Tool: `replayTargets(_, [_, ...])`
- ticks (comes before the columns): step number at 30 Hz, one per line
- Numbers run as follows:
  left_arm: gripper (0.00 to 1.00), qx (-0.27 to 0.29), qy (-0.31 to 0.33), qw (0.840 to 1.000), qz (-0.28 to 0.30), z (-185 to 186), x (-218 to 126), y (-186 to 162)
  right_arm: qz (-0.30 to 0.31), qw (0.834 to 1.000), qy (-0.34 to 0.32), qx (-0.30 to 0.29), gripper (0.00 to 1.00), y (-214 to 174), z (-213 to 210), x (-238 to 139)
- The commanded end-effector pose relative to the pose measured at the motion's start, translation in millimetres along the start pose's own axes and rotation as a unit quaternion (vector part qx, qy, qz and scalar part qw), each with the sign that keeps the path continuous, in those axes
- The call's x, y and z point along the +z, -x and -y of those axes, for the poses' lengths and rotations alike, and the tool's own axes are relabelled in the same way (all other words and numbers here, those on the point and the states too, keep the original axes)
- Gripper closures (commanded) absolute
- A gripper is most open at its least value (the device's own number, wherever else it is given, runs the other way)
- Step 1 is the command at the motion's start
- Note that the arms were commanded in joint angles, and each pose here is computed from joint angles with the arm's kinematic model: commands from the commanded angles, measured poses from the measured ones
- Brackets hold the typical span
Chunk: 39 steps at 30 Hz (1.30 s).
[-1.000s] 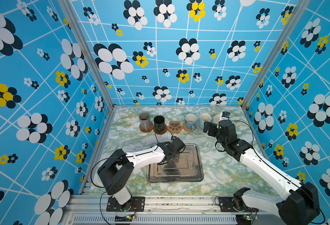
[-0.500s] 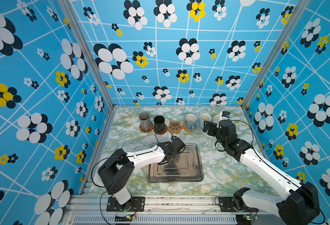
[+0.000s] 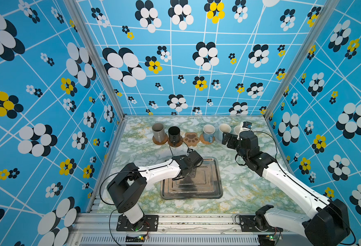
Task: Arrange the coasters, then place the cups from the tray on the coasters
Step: 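Close the left gripper on the lavender mug rim and lift it off the tray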
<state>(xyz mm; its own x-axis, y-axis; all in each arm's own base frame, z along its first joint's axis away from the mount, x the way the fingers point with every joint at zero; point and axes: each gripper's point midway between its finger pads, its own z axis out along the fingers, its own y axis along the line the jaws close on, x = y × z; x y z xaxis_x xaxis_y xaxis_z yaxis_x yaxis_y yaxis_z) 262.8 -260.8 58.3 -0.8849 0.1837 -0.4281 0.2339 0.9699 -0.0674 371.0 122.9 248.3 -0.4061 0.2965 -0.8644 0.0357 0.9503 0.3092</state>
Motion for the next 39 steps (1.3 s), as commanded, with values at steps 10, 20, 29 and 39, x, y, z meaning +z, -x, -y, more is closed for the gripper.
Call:
replayTargets(10, [1.0,-0.012,-0.009,0.999,0.04,-1.1,-19.2,15.4,0.006,1.0,0.01,0.008,0.02,1.2,-0.6,-2.6])
replayTargets(20, [1.0,-0.016,-0.028,0.998,0.052,2.2,-29.9,19.0,0.006,1.0,0.013,0.008,0.02,1.6,-1.5,-3.6])
replayTargets(29, [1.0,-0.018,-0.043,0.996,0.07,3.6,-43.1,23.3,0.007,1.0,0.016,0.008,0.02,2.2,-1.7,-5.8])
replayTargets(39, [1.0,-0.014,-0.049,0.994,0.092,1.5,-57.5,28.9,0.007,1.0,0.017,0.007,0.02,1.7,-1.8,-5.6])
